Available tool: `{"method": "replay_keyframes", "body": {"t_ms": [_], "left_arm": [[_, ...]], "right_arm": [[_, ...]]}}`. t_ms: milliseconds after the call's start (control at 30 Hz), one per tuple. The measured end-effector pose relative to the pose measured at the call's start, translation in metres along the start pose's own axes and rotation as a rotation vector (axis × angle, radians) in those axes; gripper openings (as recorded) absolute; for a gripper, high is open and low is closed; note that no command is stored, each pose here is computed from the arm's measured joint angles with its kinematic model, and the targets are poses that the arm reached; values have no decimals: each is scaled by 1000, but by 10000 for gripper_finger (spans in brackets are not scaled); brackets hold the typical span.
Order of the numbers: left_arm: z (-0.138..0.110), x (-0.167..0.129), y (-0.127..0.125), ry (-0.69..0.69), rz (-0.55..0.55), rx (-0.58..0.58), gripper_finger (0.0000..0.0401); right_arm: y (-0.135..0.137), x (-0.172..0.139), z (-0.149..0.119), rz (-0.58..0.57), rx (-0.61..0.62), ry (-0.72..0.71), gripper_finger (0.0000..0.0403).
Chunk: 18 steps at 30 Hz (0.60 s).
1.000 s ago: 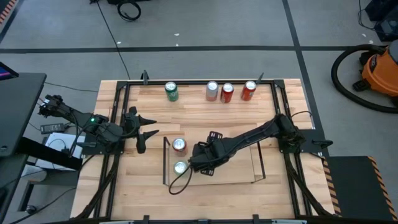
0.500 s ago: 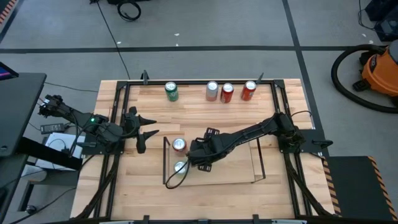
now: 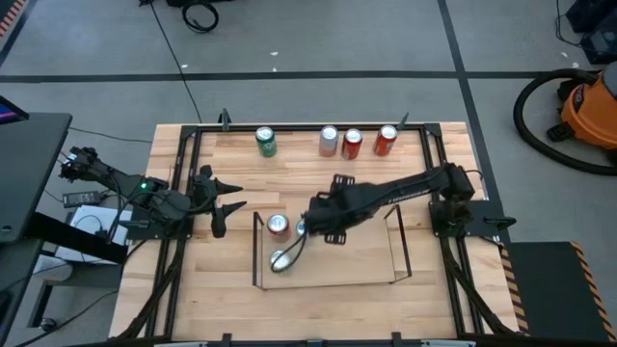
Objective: Place canned beverage on shelf
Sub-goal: Put the red and black soda can on the shelf
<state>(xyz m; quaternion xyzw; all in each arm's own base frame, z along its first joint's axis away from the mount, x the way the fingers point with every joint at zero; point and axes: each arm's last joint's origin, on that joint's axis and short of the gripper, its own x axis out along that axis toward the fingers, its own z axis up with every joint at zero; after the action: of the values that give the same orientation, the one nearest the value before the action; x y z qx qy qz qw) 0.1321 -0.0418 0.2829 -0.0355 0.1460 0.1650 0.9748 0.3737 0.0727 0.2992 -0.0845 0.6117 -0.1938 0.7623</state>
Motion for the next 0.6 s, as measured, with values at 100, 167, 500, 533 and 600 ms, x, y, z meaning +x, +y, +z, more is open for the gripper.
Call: {"method": "replay_keyframes", "body": {"t_ms": [100,167,500,533,600], "left_arm": [[0,0,0,0,0,8,203],[0,0,0,2,1,10,203],[-4,0,1,37,12,42,203],[-5,0,2,44,15,49,203],[-7,0,2,59,20,62,203]], "right_arm": [[-14,-1,3,-30,-20,-22,348],[-25,2,5,-48,-37,-20,348],[-89,31,17,-71,-48,48,348],[-96,35,17,-73,-46,52,348],[-110,42,17,-79,-45,74,348]]}}
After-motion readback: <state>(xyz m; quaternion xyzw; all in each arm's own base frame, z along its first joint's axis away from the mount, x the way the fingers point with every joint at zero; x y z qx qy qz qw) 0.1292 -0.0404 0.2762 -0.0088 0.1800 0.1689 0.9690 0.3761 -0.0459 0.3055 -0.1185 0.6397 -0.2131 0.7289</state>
